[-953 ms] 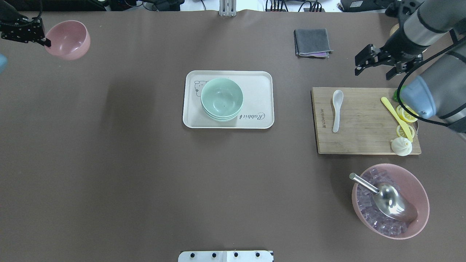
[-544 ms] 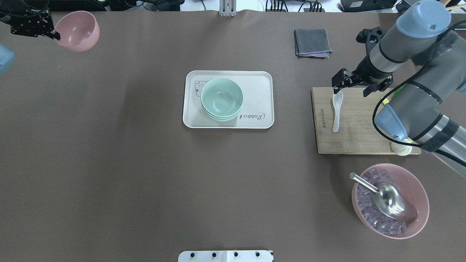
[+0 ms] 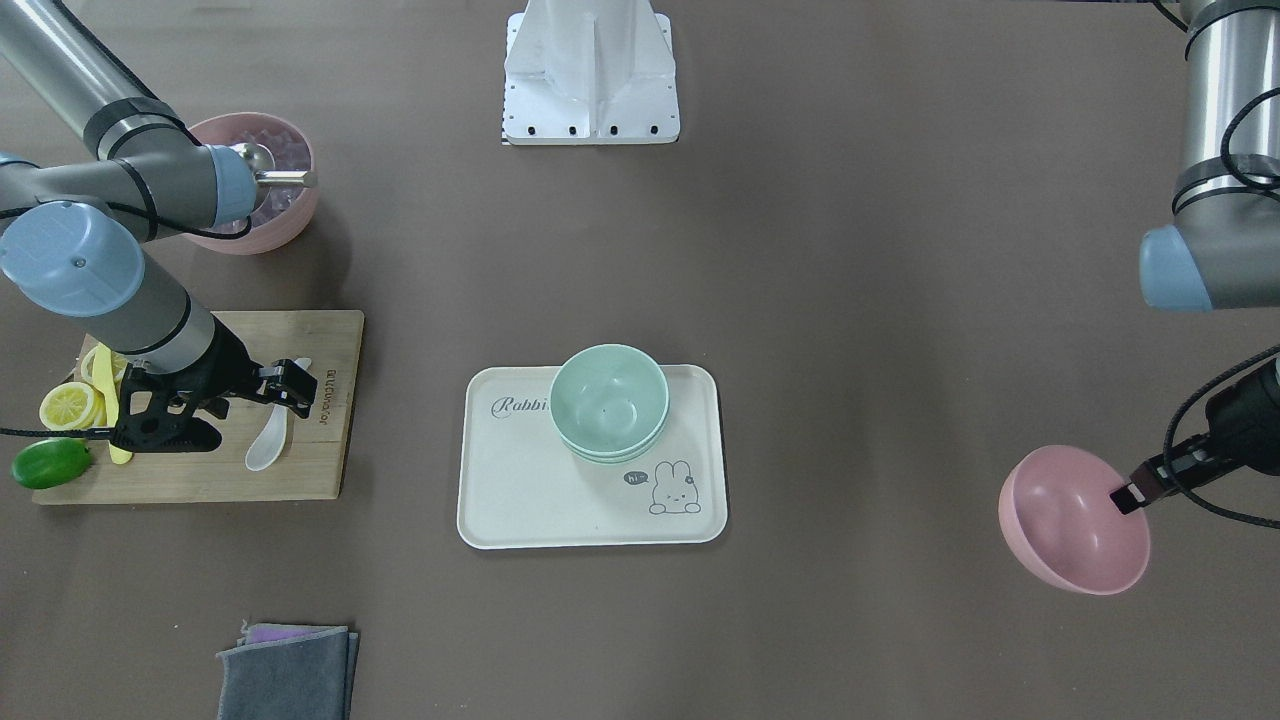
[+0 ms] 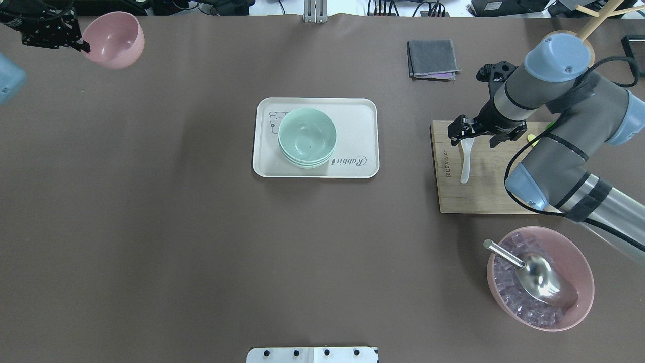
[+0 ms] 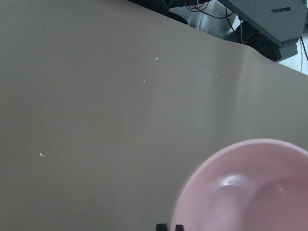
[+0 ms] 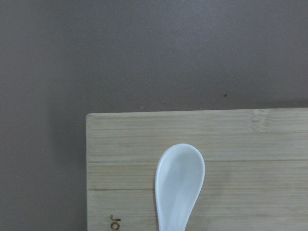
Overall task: Stack pink bowl on green and place spoon
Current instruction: 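Lift the pink bowl with the left gripper while the right gripper reaches the white spoon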
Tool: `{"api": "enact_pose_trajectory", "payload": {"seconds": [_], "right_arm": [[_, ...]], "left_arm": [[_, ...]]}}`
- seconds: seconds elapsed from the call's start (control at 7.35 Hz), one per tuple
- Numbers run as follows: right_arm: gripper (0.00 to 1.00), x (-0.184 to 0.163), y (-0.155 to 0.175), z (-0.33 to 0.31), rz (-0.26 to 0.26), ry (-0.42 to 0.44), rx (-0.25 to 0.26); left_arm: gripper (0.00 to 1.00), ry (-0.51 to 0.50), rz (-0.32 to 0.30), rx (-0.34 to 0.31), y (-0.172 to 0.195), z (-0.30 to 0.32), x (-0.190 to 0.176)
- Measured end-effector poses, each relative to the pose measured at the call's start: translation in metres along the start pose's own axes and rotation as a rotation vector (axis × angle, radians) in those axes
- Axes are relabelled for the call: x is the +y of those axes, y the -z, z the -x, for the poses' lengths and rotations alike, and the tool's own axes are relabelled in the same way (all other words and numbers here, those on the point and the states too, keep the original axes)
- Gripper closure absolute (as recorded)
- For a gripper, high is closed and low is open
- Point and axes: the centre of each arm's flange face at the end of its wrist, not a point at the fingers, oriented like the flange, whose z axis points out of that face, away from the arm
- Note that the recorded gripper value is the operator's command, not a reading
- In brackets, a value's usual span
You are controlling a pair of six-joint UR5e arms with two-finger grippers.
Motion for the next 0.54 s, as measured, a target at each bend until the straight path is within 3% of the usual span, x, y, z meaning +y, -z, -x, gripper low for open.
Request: {"api": "enact_pose_trajectory", "payload": {"seconds": [0.54], "right_arm": [[0.17,0.0133,-0.0146,0.0100,0.024,-0.098,0.000]], "left_arm": [[1.00,-0.001,-0.001,0.001,0.0003,-0.0017,-0.0005]]}}
